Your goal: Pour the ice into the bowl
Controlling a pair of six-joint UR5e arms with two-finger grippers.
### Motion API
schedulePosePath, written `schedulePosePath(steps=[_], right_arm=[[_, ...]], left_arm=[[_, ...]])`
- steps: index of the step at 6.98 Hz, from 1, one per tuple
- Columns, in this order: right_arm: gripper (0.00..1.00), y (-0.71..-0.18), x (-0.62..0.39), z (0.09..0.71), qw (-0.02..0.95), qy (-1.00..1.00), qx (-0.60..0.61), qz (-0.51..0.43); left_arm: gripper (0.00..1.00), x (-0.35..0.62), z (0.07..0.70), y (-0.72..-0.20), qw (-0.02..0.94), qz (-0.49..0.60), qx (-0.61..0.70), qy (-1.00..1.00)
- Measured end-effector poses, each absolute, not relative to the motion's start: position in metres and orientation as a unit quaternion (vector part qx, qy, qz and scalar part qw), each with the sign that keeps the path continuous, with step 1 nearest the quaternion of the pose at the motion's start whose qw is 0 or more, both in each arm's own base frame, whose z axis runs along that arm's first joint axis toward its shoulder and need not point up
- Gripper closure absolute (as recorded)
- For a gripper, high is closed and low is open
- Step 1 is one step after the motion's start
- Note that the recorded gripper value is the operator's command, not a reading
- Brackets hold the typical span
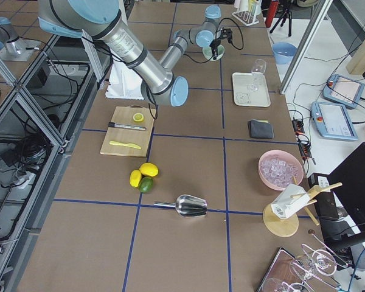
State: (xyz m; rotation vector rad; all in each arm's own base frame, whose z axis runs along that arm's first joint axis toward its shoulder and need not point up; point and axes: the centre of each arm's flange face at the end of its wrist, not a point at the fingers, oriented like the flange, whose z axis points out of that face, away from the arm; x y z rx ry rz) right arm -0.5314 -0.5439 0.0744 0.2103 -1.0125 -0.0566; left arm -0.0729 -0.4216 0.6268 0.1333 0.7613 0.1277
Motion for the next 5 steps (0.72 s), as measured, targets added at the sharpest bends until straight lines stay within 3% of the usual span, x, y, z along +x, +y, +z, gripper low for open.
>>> schedulePosePath(steps=[2, 5], right_arm=[[1.00, -0.599, -0.396, 0.154, 0.862, -0.497, 0.090, -0.035], [1.00, -0.599, -0.252, 0.320, 0.872, -0.474, 0.093, -0.077]], left_arm=[[0.00, -0.073, 0.630, -0.418, 0.923, 0.077, 0.069, 0.370], [0.00, -0.073, 0.630, -0.419, 0.923, 0.080, 0.070, 0.370]])
